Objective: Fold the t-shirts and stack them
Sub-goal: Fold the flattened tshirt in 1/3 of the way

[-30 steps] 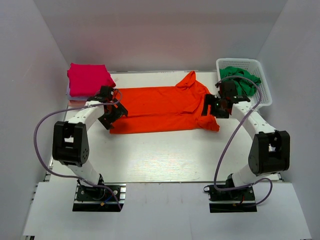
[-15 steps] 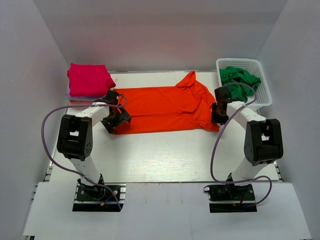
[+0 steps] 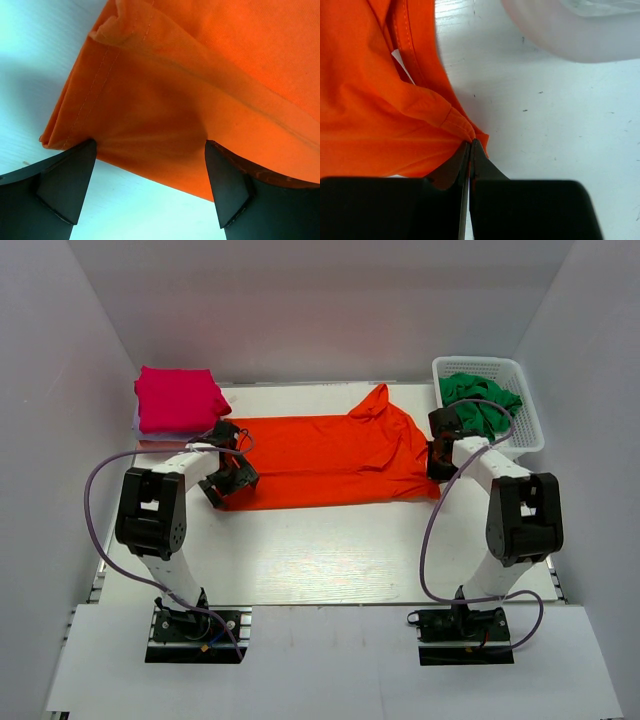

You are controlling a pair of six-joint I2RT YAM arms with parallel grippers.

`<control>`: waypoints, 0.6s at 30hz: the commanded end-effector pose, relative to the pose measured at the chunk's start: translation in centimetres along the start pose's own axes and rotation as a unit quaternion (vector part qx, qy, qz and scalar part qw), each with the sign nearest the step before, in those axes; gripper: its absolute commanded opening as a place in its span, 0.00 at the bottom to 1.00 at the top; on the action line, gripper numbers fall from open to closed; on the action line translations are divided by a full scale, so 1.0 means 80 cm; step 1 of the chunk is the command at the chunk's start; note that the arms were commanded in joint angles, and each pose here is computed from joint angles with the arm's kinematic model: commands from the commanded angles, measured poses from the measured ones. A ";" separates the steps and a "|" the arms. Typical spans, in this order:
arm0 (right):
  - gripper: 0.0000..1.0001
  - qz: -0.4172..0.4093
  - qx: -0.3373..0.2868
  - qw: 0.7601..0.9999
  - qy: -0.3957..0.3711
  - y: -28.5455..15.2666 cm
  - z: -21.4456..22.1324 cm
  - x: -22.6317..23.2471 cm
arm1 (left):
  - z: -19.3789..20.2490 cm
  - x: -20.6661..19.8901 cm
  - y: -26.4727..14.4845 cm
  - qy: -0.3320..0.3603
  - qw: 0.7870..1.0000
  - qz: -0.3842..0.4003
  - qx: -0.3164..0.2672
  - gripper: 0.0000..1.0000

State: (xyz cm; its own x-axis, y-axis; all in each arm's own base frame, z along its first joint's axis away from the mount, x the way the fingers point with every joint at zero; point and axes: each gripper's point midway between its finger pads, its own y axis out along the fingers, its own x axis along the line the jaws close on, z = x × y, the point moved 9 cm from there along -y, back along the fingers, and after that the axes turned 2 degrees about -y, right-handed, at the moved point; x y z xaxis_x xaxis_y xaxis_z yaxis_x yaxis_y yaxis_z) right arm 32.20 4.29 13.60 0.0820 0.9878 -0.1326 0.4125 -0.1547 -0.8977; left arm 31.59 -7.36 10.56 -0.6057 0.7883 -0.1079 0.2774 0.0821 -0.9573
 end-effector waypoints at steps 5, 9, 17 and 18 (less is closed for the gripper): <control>0.00 0.018 -0.006 1.000 -0.004 -0.023 0.000 -0.013 | 0.017 0.035 0.015 0.004 0.997 -0.075 0.019 1.00; 0.00 0.021 0.032 0.999 0.001 -0.003 0.024 -0.011 | 0.020 0.039 0.013 0.004 0.997 -0.078 0.023 1.00; 0.49 0.018 0.009 1.000 0.011 -0.017 -0.005 -0.007 | 0.011 0.033 -0.009 0.000 0.998 -0.060 0.005 1.00; 0.56 0.009 -0.006 1.000 0.013 -0.026 -0.016 -0.003 | 0.010 0.033 -0.012 -0.001 0.998 -0.056 0.002 1.00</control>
State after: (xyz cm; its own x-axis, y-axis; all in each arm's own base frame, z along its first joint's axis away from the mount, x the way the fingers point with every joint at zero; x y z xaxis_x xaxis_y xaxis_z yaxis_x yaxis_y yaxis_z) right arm 30.64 4.01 12.68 0.0926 0.9831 -0.1577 0.3219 -0.1794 -0.9296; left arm 30.25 -6.62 10.36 -0.6199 0.7840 -0.0332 0.2279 0.1394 -0.9637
